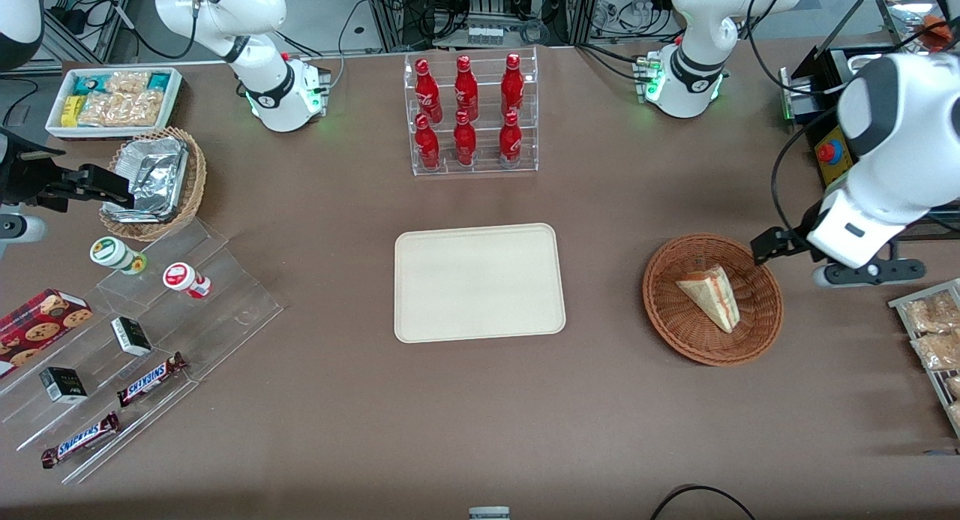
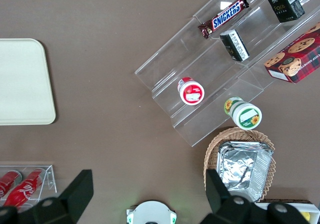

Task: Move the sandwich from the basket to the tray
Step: 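Move the left gripper over the wrapped sandwich in the wicker basket, then lower the left gripper and close it on the wrapped sandwich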

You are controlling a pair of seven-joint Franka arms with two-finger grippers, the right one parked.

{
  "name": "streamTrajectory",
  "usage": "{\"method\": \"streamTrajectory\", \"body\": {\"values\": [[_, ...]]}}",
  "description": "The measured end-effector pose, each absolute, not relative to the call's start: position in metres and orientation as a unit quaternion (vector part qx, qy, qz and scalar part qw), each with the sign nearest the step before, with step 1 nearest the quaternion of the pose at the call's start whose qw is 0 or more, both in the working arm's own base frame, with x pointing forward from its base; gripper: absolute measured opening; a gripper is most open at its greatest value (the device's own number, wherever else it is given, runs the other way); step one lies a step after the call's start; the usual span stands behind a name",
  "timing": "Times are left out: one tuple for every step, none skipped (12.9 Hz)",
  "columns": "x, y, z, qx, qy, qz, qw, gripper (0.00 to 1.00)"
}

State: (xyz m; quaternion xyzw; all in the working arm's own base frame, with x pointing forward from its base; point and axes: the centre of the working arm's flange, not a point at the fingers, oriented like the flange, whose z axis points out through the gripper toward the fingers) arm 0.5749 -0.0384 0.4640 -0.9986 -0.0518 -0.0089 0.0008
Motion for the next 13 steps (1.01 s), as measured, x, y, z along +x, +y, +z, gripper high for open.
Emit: {"method": "streamTrajectory", "body": {"values": [[0.572,-0.039,0.45,-0.997,-0.073,-0.014,0.0,1.0],[0.568,-0.04,0.435,-0.995,-0.094,-0.02,-0.001,1.0],[0.563,-0.042,0.419,-0.993,-0.116,-0.028,-0.003,1.0],[0.556,-0.043,0.4,-0.99,-0.133,-0.035,-0.006,1.0],[0.547,-0.043,0.379,-0.989,-0.146,-0.039,-0.007,1.0],[0.539,-0.043,0.363,-0.987,-0.155,-0.037,-0.007,1.0],[0.533,-0.043,0.352,-0.986,-0.165,-0.032,-0.007,1.0],[0.529,-0.042,0.346,-0.984,-0.176,-0.028,-0.006,1.0],[0.526,-0.042,0.342,-0.982,-0.185,-0.027,-0.006,1.0],[0.524,-0.042,0.337,-0.98,-0.195,-0.032,-0.007,1.0],[0.52,-0.042,0.329,-0.978,-0.203,-0.036,-0.009,1.0],[0.516,-0.042,0.32,-0.976,-0.211,-0.042,-0.012,1.0],[0.512,-0.042,0.31,-0.975,-0.217,-0.046,-0.014,1.0]]}}
